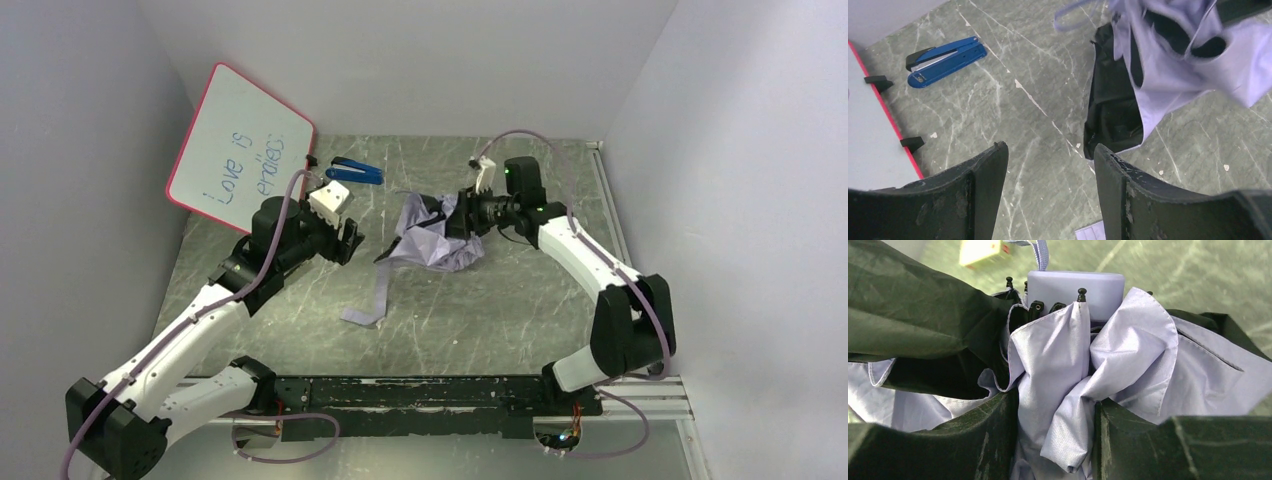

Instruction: Put away the umbrella

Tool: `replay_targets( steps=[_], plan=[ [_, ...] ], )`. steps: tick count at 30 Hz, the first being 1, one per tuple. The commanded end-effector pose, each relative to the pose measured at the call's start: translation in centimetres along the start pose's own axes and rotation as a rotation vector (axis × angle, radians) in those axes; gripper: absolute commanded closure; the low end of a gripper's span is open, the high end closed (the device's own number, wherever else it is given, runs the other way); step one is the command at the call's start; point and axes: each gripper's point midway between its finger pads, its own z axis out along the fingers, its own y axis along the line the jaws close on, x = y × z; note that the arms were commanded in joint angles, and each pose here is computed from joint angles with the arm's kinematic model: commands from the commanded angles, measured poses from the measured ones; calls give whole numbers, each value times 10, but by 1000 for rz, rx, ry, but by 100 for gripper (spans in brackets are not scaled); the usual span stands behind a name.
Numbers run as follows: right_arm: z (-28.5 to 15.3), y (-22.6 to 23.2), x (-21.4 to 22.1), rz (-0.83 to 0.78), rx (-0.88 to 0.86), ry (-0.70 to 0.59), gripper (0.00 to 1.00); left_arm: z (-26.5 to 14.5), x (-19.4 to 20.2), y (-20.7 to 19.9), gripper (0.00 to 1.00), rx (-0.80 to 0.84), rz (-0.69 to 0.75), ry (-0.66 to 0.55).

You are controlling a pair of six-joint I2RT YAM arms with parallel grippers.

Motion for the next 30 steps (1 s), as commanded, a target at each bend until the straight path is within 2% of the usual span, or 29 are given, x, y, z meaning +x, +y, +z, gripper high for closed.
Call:
replay_targets(
  steps=[1,7,12,18,22,23,27,29,30],
  plan=[
    [-33,50,-68,-44,-179,-190,100,5,-7,-7,32,47,-7,-45],
    [-62,69,-102,-102,-157,-260,100,2,-8,-7,32,46,20,-70],
    [-78,69,-117,-127,-65,-293,100,-2,-10,-9,32,58,43,-91],
    [-66,37,-95,-86,59,-198,100,-2,-8,-9,32,56,38,-89],
    [-39,27,-64,-120,131,-70,98,-1,-9,-10,32,64,38,-87],
    [-29,29,-56,-141,155,-33,94,0,-9,-10,32,65,37,-87],
    [5,45,-26,-215,223,85,54,0,-10,-7,32,45,30,-82],
    [2,43,-30,-223,290,56,22,-2,-13,-2,32,17,23,-83],
    [-3,42,-35,-225,315,32,8,-4,-14,1,32,2,23,-85]
  ],
)
